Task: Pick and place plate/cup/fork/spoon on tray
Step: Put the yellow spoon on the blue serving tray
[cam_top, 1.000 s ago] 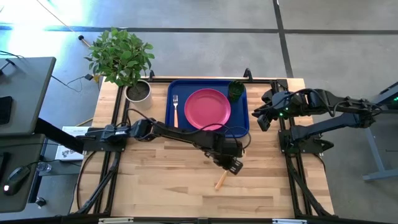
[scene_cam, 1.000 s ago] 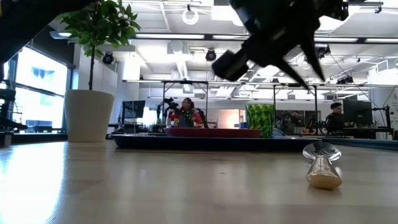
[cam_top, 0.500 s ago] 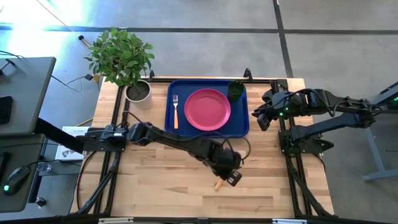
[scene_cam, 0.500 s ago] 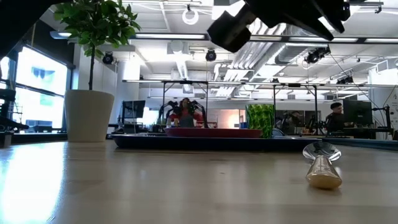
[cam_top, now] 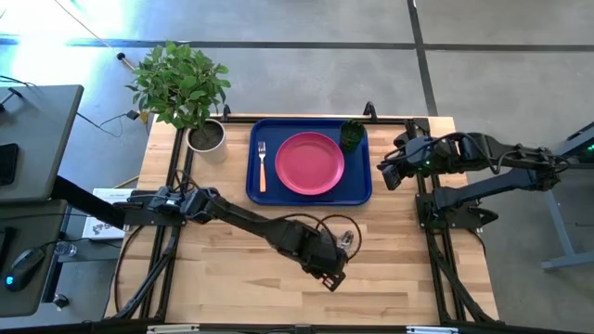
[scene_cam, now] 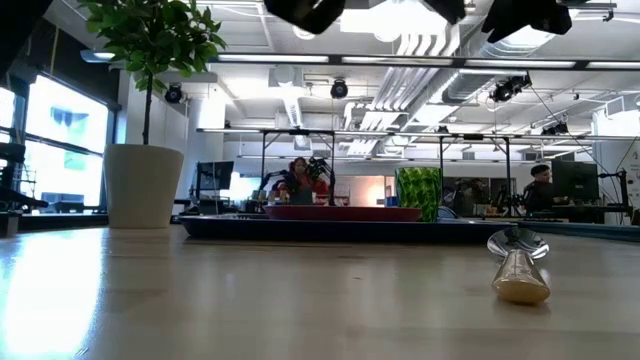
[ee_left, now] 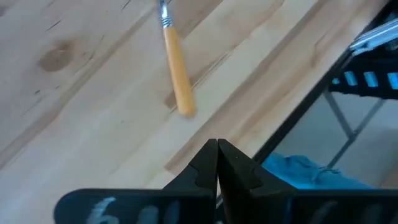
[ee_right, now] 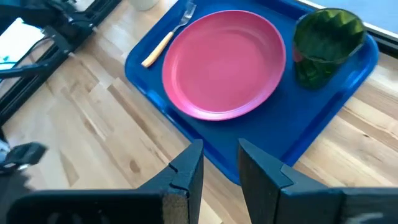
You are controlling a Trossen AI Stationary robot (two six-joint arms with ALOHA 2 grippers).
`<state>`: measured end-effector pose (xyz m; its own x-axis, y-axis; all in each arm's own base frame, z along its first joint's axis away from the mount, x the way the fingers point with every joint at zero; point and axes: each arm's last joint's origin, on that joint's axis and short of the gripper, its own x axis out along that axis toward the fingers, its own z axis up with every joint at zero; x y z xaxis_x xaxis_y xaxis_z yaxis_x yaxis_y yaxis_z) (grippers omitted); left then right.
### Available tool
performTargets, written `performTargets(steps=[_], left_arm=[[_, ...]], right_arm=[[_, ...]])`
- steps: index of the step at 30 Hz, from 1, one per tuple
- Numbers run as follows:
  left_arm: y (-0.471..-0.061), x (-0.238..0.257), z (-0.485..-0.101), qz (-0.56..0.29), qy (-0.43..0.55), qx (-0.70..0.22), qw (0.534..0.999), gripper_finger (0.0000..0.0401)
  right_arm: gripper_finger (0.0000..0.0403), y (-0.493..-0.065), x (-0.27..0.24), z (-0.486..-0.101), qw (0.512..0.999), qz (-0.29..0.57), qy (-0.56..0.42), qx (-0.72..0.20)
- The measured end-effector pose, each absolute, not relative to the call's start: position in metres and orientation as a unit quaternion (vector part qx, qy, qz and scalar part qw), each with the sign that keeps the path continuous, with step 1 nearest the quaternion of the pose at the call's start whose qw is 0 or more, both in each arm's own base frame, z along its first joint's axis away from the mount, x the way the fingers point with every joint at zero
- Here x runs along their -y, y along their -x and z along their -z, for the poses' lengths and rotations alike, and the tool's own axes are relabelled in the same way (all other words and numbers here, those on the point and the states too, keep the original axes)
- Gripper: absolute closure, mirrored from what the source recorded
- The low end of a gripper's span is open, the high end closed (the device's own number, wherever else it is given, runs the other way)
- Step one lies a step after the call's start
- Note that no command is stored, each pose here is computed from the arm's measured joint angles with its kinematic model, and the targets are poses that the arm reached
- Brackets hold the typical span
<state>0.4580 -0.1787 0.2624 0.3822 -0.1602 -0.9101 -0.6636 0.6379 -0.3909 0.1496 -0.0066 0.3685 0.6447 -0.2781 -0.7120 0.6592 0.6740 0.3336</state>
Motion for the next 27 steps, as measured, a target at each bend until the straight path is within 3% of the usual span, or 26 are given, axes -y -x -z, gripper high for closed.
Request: performTargets(steps=[16, 27], left_arm=[[-0.459, 0.176, -0.274, -0.2, 0.365, -0.46, 0.784, 0.0401], [-0.462, 0.171, -0.275, -0.198, 0.356, -0.458, 0.79, 0.039]], right_arm=[[0.0316, -0.136, 0.007, -0.358, 0.805, 0.328, -0.325, -0.373], [0.0316, -0.135, 0.007, -0.358, 0.803, 0.33, -0.325, -0.376]])
